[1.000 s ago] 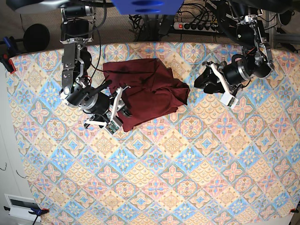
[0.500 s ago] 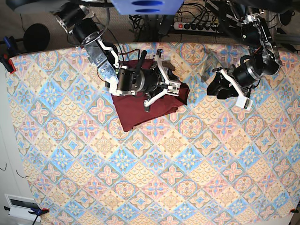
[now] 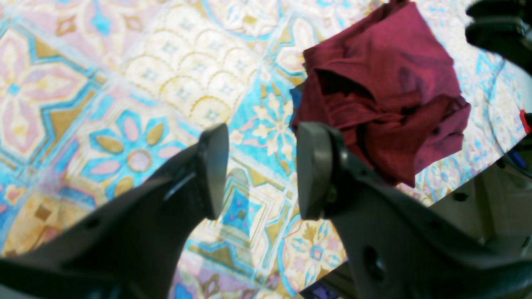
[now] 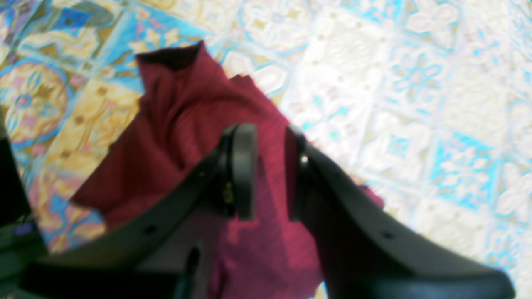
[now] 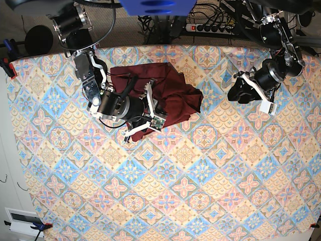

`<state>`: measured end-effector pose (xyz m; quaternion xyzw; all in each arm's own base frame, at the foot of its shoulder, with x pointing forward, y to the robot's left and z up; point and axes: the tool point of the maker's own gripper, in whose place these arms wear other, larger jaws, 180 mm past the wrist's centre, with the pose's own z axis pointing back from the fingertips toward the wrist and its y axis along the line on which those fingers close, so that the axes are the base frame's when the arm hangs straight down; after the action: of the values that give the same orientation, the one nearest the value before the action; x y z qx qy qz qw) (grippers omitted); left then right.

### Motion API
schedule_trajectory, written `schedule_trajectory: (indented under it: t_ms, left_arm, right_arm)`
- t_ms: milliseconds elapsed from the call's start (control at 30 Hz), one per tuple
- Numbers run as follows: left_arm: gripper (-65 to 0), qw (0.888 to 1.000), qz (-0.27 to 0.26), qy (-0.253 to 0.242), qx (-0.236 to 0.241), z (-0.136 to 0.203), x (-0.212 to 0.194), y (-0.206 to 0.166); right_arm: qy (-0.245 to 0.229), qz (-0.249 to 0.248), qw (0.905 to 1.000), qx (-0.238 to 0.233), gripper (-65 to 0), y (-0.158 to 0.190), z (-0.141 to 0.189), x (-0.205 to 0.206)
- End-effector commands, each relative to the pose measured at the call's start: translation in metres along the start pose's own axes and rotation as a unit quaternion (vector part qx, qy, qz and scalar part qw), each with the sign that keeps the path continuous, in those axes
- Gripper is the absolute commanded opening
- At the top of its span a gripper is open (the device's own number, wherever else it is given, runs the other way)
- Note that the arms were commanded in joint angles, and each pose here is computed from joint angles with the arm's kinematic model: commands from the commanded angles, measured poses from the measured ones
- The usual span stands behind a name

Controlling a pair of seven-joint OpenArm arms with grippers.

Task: Layout the t-shirt on the table in an organized manner, then fold the t-shirt properly
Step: 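Press and flatten the folded shirt bundle with the right gripper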

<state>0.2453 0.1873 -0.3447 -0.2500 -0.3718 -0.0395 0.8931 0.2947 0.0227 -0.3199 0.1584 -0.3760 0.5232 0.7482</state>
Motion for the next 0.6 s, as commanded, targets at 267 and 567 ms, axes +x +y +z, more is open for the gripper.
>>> schedule_trajectory:
  t_ms: [267, 567]
  left_arm:
    - [-40.2, 1.0, -0.01, -0.023, -0.001, 0.004, 0.014, -0.001]
    - [-40.2, 1.0, -0.011, -0.022, -0.002, 0.003, 0.014, -0.002]
  right_arm:
    - [0.037, -0.02, 0.9976, 0.055, -60.9, 0.029, -0.022, -0.03]
    - [0.03, 0.072, 0.9851, 0.153, -60.9, 0.11, -0.033, -0.012]
